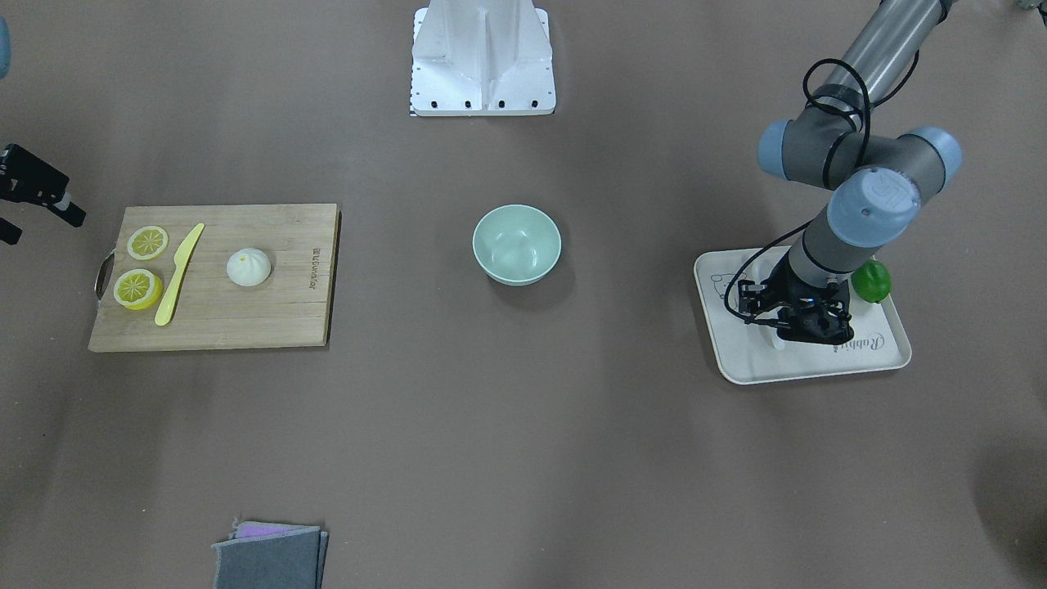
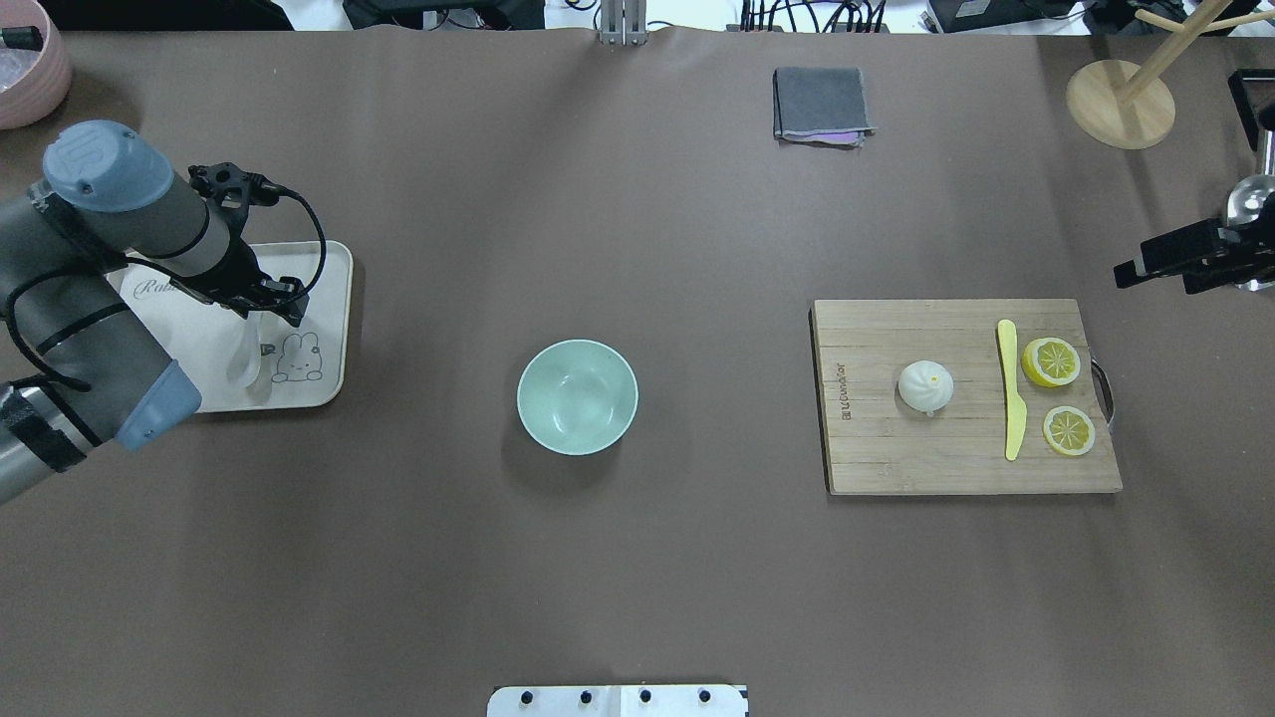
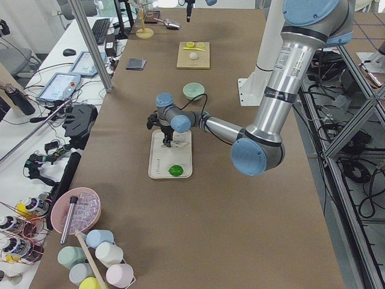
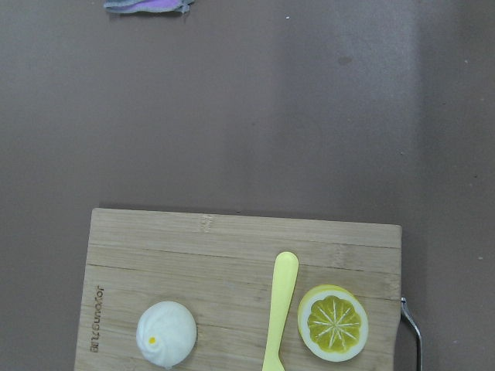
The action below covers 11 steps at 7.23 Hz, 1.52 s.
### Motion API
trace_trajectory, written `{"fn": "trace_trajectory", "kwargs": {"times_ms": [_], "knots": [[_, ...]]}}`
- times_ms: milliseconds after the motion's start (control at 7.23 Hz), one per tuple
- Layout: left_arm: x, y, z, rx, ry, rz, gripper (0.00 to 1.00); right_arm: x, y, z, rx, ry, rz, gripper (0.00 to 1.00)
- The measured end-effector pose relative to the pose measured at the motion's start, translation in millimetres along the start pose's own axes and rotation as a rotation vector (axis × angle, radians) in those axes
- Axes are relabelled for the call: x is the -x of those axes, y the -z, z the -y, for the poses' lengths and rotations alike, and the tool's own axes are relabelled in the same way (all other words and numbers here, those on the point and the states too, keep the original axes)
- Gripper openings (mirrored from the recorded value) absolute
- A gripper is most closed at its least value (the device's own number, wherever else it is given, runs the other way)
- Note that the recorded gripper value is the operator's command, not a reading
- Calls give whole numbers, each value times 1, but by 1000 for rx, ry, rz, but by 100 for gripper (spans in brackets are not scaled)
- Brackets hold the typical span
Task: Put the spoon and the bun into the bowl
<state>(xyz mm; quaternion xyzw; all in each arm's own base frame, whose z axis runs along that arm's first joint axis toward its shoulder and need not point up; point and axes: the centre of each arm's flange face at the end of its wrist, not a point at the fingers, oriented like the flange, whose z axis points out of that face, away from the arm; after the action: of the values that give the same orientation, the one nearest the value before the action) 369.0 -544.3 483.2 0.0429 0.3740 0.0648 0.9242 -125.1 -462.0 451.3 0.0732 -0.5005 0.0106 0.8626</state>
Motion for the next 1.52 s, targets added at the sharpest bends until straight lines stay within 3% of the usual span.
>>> {"fn": "trace_trajectory", "kwargs": {"times_ms": [415,691,968,1383,1521], "knots": [[-14,22,-1,-7,-17,-44,0,28,-8,6,-8,-76,13,100],[-61,71,-4,-20,-5,-114,0,44,-23,7,-22,-68,-10,100],[-150,100,-4,-33,41,-191,0,76,-69,-8,-21,-36,-64,100],[-267,92,-20,-52,55,-236,0,117,-128,-41,2,17,-111,99],[-291,88,-19,-65,68,-246,46,121,-140,-47,9,29,-122,98]]}}
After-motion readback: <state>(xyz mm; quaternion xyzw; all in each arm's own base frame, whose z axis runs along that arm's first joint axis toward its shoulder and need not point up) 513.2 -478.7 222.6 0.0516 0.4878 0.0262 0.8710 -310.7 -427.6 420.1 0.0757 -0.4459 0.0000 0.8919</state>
